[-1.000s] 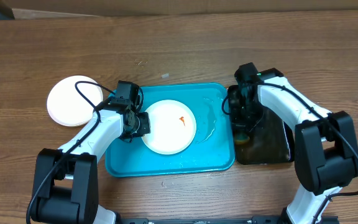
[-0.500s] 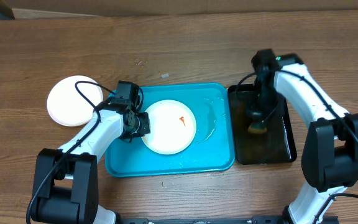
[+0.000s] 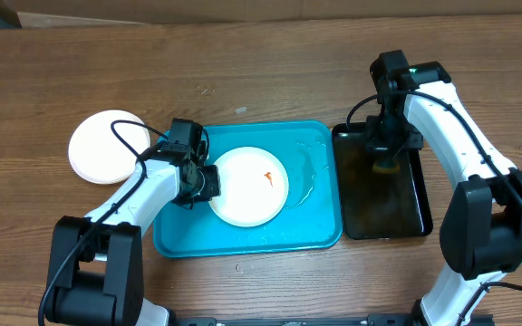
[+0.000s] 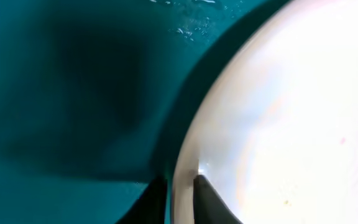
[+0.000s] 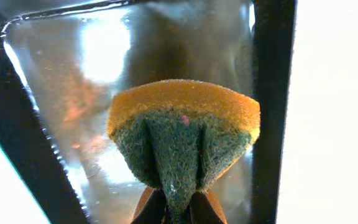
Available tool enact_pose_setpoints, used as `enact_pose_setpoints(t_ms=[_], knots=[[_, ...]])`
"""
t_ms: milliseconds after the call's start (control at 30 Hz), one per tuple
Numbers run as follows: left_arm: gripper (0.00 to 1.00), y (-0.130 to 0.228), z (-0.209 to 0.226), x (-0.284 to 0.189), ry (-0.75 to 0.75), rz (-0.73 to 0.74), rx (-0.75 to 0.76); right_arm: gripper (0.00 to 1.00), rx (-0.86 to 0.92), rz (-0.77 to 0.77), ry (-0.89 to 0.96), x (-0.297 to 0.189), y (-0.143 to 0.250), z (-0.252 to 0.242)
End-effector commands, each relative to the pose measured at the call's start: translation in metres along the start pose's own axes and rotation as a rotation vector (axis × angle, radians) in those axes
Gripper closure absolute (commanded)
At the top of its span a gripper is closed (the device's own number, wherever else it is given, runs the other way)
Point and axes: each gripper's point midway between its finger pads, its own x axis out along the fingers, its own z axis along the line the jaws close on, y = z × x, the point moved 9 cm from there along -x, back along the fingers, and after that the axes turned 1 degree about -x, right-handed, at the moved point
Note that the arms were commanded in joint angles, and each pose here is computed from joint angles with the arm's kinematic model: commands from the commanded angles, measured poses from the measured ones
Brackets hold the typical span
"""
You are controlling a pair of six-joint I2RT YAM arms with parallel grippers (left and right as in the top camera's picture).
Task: Clean dirty plates on tray and stack at the side
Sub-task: 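Lift the sponge and carry it over the held white plate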
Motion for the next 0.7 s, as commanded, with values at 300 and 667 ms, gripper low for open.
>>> enact_pose_setpoints(t_ms=[300, 667], knots=[[0.96, -0.007, -0.005, -0.003, 0.054, -0.004, 0.006, 0.96, 0.015, -0.074, -0.003, -0.016, -0.007, -0.005], [0.96, -0.005, -0.012, -0.003, 0.138, 0.023, -0.059, 0.96, 0.150, -0.095, 0.078, -0.016, -0.008, -0.014]])
